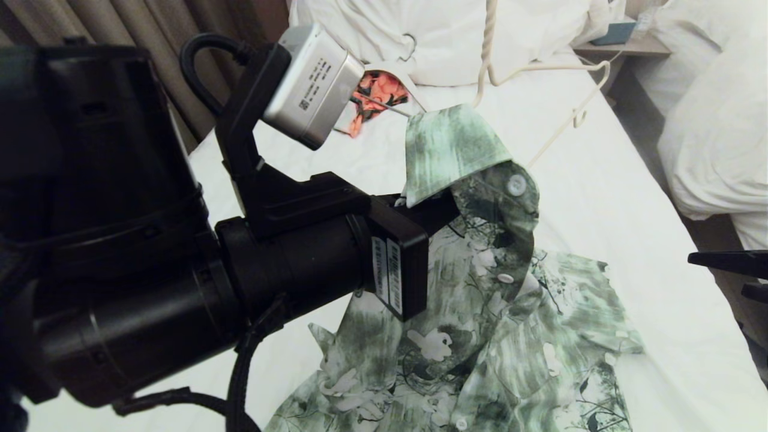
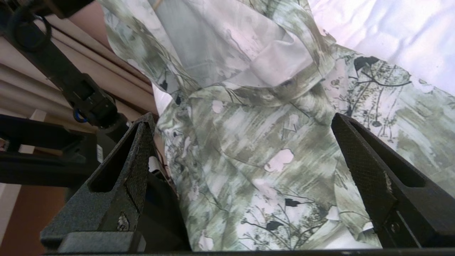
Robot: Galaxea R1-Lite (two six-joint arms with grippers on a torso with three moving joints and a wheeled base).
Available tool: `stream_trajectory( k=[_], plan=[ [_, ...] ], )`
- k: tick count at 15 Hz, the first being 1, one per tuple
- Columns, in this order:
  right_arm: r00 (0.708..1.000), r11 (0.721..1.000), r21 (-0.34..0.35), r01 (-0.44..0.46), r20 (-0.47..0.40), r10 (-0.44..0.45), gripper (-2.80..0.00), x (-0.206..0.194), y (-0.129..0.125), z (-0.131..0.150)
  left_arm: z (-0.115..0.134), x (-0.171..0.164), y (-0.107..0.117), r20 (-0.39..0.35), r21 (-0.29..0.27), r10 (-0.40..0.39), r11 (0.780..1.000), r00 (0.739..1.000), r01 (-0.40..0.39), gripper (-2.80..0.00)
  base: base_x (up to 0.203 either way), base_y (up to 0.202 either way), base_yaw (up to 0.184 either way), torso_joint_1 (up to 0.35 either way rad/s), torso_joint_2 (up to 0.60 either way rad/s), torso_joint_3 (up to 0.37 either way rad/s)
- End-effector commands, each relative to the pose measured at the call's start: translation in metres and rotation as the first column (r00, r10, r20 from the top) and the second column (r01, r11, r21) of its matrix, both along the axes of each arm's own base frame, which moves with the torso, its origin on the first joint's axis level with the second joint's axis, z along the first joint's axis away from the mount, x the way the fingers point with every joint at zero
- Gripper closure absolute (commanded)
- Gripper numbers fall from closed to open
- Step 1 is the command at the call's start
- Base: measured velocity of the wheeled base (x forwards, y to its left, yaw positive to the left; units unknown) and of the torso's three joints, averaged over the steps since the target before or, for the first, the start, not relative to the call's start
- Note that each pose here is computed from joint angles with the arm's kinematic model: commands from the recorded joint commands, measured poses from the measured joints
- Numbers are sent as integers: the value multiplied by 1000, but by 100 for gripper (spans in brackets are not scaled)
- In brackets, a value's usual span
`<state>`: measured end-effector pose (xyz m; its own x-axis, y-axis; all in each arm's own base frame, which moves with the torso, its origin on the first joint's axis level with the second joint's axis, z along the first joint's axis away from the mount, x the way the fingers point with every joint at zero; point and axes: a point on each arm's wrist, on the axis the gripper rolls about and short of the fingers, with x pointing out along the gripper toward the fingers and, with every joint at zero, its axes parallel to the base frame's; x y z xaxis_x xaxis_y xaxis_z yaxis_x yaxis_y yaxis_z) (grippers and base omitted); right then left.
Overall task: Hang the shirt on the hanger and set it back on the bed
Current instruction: Hook the other side of the shirt onto the hanger
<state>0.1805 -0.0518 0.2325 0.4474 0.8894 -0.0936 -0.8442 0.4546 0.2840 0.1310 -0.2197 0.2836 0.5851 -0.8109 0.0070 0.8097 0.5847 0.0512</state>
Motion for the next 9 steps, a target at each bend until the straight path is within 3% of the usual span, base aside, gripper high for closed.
stream_trajectory(
  k=[1, 9],
  plan=[
    [1000, 1000, 13, -9, -15, 10, -280, 4, -1, -6, 1, 0, 0, 4, -7, 1, 1000, 1000, -1, 0, 0, 0, 0, 0, 0, 0],
    [989, 998, 44, -51, -134, 56, -280, 19, 9, -4, 7, -3, 4, 13, -25, -2, 1000, 1000, 3, 0, 0, 0, 0, 0, 0, 0]
  ],
)
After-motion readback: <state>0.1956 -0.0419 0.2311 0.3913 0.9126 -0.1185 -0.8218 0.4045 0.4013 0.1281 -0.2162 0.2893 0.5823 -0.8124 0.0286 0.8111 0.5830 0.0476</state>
